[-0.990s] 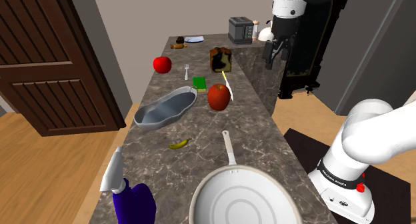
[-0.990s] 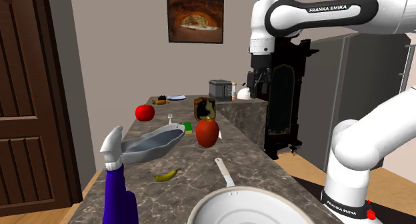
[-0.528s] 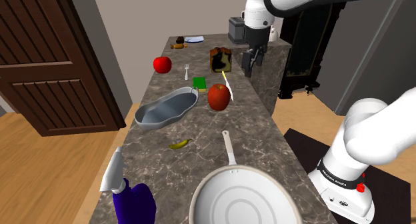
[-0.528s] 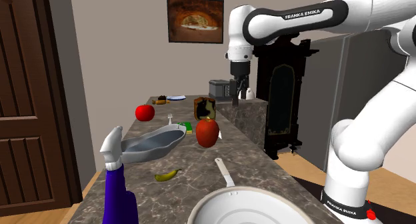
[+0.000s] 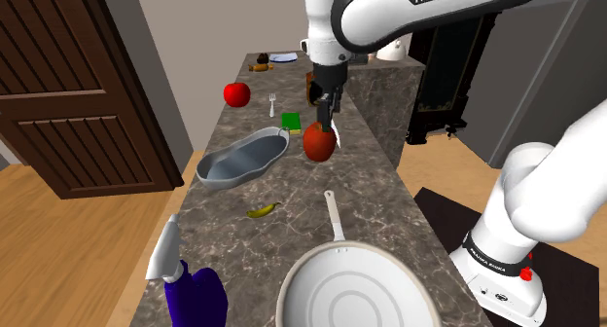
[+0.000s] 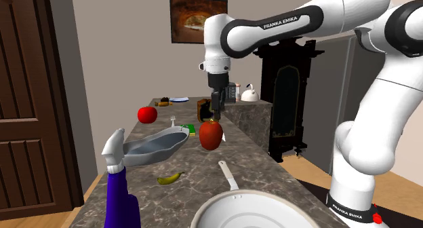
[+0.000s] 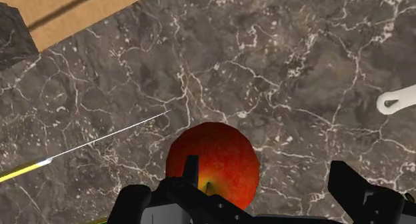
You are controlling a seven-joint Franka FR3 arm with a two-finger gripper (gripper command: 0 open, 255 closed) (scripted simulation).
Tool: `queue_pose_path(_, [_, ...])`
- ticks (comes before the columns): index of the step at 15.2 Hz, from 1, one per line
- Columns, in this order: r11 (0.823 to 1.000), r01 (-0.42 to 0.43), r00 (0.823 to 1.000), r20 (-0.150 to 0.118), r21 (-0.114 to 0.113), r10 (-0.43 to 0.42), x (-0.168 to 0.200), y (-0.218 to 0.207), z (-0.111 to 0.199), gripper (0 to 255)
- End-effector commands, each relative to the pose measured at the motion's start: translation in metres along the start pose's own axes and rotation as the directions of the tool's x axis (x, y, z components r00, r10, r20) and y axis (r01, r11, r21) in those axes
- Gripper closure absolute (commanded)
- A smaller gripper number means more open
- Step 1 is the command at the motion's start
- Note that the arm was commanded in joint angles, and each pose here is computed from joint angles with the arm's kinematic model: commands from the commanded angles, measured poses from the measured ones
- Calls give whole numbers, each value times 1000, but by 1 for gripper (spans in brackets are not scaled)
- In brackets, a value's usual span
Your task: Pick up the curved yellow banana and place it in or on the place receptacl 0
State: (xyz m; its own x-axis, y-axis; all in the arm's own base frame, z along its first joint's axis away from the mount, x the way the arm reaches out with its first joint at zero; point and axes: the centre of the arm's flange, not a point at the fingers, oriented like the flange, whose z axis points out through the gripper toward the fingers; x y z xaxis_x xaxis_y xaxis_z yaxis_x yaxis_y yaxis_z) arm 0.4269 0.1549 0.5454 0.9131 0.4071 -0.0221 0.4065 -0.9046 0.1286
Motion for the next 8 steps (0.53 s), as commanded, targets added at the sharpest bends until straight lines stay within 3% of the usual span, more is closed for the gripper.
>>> queue_pose_path(1, [997,77,997,2,-3,-77,18,-16,11,0])
queue_pose_path(4, [982,189,982,5,-8,-189,43,-46,22,0])
queue_pose_path(8, [943,333,943,10,-13,-333,70,-90,37,0])
